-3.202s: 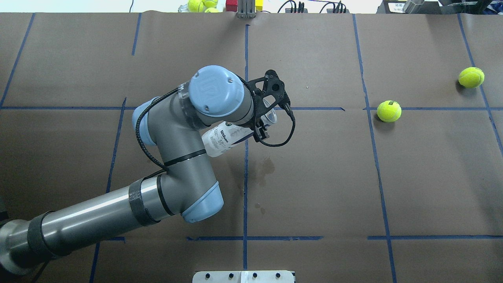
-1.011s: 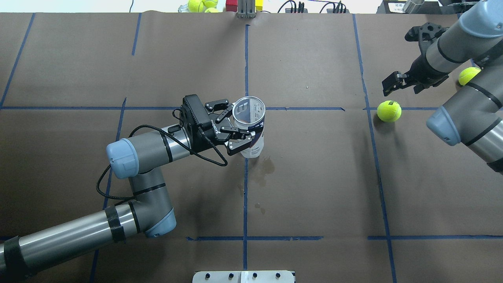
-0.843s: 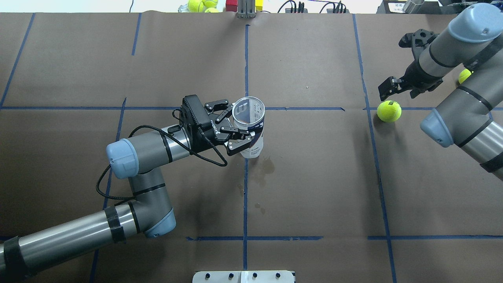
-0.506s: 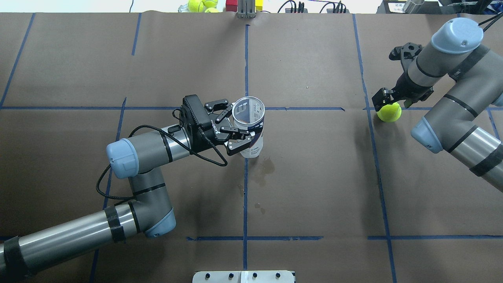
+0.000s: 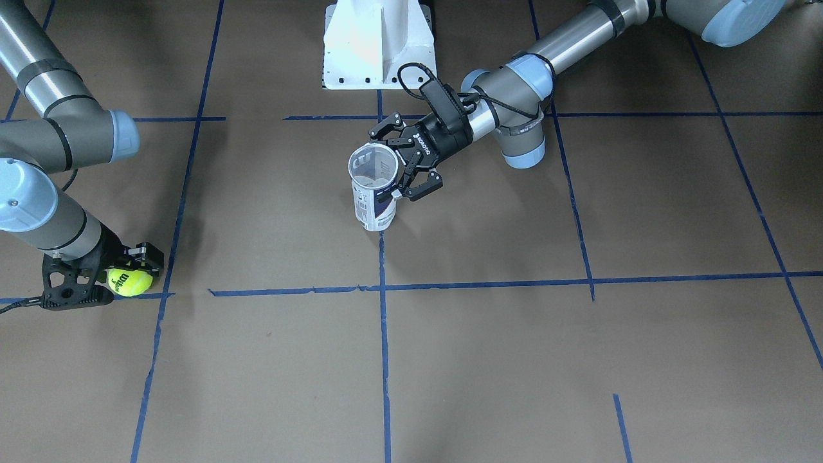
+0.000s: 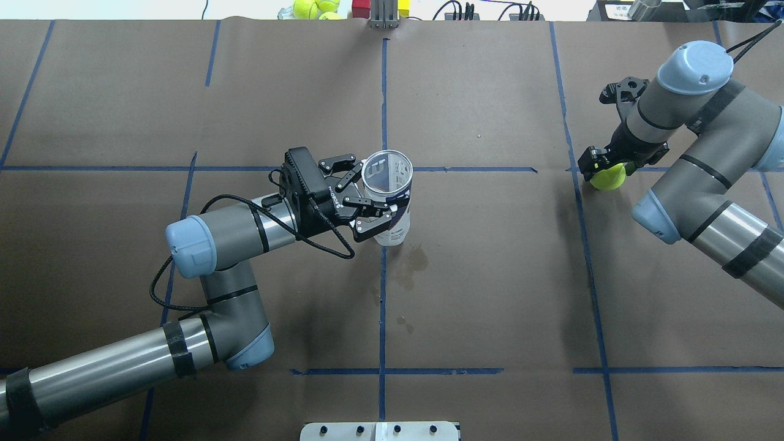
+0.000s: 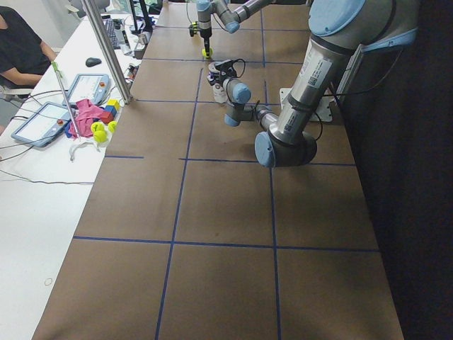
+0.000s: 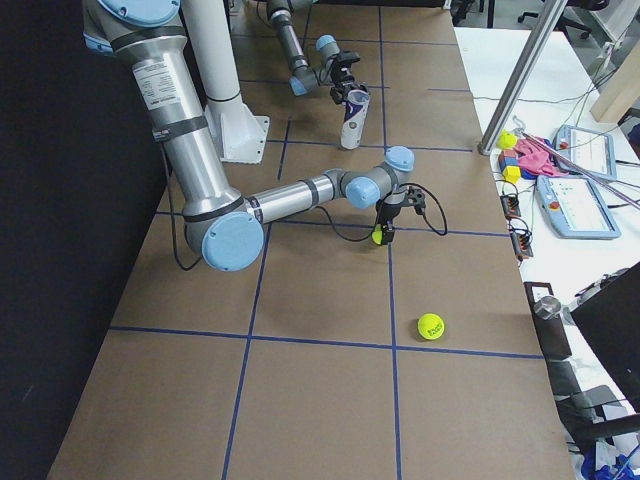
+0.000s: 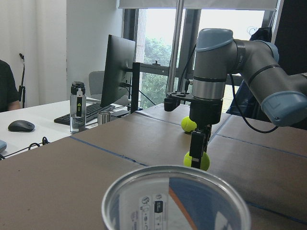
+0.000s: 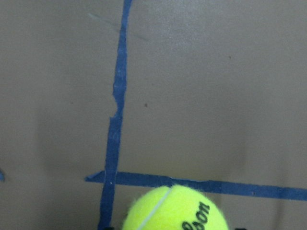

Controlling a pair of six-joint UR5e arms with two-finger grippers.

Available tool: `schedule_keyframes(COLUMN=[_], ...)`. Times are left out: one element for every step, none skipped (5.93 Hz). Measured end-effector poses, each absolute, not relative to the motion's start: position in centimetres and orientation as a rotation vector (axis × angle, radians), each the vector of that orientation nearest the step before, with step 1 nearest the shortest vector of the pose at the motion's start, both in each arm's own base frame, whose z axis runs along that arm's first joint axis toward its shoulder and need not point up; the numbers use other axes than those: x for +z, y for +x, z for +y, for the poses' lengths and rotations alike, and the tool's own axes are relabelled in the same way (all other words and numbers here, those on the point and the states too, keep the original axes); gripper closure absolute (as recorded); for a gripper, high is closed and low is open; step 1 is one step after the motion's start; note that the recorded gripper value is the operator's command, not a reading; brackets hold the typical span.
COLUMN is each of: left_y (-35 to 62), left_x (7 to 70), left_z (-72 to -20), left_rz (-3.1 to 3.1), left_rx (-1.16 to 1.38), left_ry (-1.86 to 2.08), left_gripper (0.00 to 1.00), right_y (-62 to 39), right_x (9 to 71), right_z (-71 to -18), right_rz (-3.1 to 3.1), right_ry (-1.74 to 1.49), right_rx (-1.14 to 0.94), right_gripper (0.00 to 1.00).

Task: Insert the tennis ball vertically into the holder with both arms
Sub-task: 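Reach the right gripper to the nearer tennis ball and grasp it, then carry the ball over the tube held by the left gripper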

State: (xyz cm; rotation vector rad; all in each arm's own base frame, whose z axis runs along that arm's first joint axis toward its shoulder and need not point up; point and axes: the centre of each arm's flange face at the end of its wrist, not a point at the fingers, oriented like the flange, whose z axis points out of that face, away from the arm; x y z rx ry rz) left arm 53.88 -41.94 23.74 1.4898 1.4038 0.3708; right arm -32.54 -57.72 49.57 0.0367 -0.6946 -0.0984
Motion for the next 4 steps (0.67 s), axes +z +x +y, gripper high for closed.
schedule_keyframes(left_y=[53.9, 53.9, 54.0, 54.0], left_x=[23.9, 24.1, 24.3, 24.4], left_z=[-42.0, -41.9, -41.9, -41.7], left_rz=[1.402, 1.400, 1.399, 1.399], left_rx=[0.372, 0.373, 0.375, 0.376], left_ry=[1.488, 1.485, 1.482, 1.480], left_gripper=[0.31, 0.31, 0.31, 0.30], right_y=[-32.6, -32.9, -33.5, -34.0], right_x=[49.6, 48.5, 45.5, 40.6], right_z=[-57.9, -58.4, -59.4, -60.4], right_rz=[-0.690, -0.699, -0.731, -0.785], right_ry=[0.039, 0.050, 0.081, 0.123], right_rx=[-0.096, -0.096, -0.102, -0.097], right_gripper=[0.84, 0.84, 0.83, 0.83])
